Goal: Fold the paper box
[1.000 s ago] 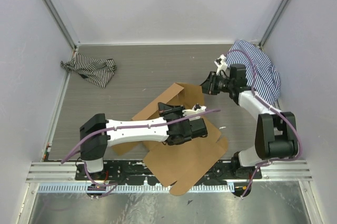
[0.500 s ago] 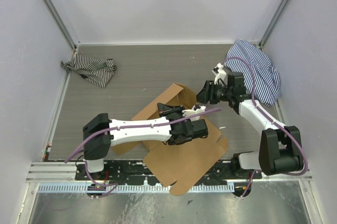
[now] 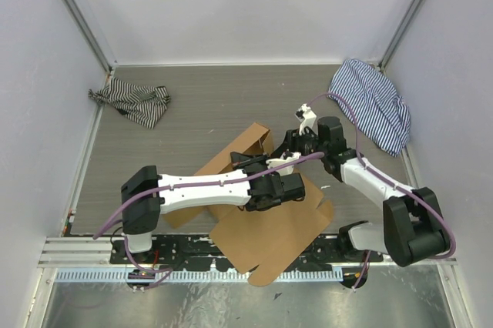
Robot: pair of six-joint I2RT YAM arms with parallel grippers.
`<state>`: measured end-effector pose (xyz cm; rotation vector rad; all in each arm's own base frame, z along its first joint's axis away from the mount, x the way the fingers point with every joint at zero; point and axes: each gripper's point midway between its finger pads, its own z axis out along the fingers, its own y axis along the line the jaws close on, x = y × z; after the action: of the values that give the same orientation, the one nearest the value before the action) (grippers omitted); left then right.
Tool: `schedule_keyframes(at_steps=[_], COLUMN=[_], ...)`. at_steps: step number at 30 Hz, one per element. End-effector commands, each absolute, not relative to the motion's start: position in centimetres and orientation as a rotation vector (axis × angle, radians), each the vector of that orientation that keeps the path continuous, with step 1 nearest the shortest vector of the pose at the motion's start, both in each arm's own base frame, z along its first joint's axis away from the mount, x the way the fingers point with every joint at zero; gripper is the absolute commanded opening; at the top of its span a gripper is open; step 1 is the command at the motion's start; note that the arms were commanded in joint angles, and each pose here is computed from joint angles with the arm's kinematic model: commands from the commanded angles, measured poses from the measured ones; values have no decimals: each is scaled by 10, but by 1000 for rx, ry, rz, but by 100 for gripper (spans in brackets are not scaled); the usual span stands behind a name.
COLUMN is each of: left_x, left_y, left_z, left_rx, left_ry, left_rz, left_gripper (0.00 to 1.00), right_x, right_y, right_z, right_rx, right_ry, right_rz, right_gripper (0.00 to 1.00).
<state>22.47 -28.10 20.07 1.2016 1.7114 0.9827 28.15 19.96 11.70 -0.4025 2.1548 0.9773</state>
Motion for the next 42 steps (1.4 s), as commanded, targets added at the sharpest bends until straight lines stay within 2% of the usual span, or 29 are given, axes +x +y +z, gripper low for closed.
schedule_keyframes(at_steps=[1, 11, 20, 33, 39, 42], left_x=[220, 219, 220, 220, 219, 218], left_y=[-290, -291, -294, -296, -292, -291], left_z=[198, 192, 191, 192, 194, 193], left_rx=[1179, 1188, 1197, 1199, 1192, 1194], left_ry=[1760, 1766, 1763, 1759, 1763, 1765], left_rz=[900, 891, 896, 902, 901, 901], left_gripper=[0, 0, 0, 0, 0, 0], right_x=[304, 301, 304, 303, 296, 294], right_y=[208, 235, 237, 222, 226, 222], right_z=[135, 144, 146, 149, 143, 137], right_rx=[-452, -607, -642, -698, -749, -741], right_ry=[1973, 1794, 1806, 1925, 1934, 1950], right_rz=[963, 1050, 1009, 891, 945, 923], right_gripper=[58, 59, 57, 64, 76, 85])
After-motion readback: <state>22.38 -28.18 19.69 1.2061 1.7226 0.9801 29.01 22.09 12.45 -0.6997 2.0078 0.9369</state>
